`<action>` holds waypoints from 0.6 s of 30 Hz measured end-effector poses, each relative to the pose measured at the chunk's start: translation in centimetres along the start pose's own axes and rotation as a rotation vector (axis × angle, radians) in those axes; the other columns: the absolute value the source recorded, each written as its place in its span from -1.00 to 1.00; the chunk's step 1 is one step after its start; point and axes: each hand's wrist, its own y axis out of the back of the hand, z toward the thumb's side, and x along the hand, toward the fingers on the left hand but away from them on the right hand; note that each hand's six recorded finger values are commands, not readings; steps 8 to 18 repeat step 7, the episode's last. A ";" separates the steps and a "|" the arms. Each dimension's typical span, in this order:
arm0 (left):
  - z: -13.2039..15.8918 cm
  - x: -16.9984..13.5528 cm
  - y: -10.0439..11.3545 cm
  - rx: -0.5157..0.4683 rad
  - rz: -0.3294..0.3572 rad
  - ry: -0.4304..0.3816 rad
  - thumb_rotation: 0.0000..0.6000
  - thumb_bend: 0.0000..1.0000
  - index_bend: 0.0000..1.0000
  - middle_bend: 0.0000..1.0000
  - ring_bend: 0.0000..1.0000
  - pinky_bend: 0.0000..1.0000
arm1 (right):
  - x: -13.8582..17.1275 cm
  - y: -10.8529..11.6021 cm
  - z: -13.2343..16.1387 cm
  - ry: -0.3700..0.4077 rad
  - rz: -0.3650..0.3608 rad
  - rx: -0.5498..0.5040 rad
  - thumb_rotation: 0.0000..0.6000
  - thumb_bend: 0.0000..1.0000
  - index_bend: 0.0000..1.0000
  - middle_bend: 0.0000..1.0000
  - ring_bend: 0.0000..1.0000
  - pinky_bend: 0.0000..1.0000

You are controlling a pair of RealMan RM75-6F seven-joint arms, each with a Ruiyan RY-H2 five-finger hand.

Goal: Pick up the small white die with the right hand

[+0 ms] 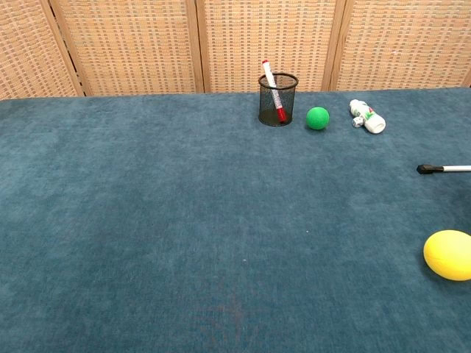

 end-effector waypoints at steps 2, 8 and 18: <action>0.1 -0.1 0.0 0.003 0.003 -0.003 1.00 -1.00 -1.00 -1.00 -1.00 -1.00 | 2.7 -0.9 -1.6 -0.028 0.007 -0.015 1.00 -1.00 -1.00 -1.00 -1.00 -1.00; 0.3 -0.3 -0.1 0.013 0.009 -0.012 1.00 -1.00 -1.00 -1.00 -1.00 -1.00 | 6.5 -1.9 -2.3 -0.055 -0.004 -0.078 1.00 -1.00 -1.00 -1.00 -1.00 -1.00; 0.3 -0.3 -0.1 0.013 0.009 -0.012 1.00 -1.00 -1.00 -1.00 -1.00 -1.00 | 6.5 -1.9 -2.3 -0.055 -0.004 -0.078 1.00 -1.00 -1.00 -1.00 -1.00 -1.00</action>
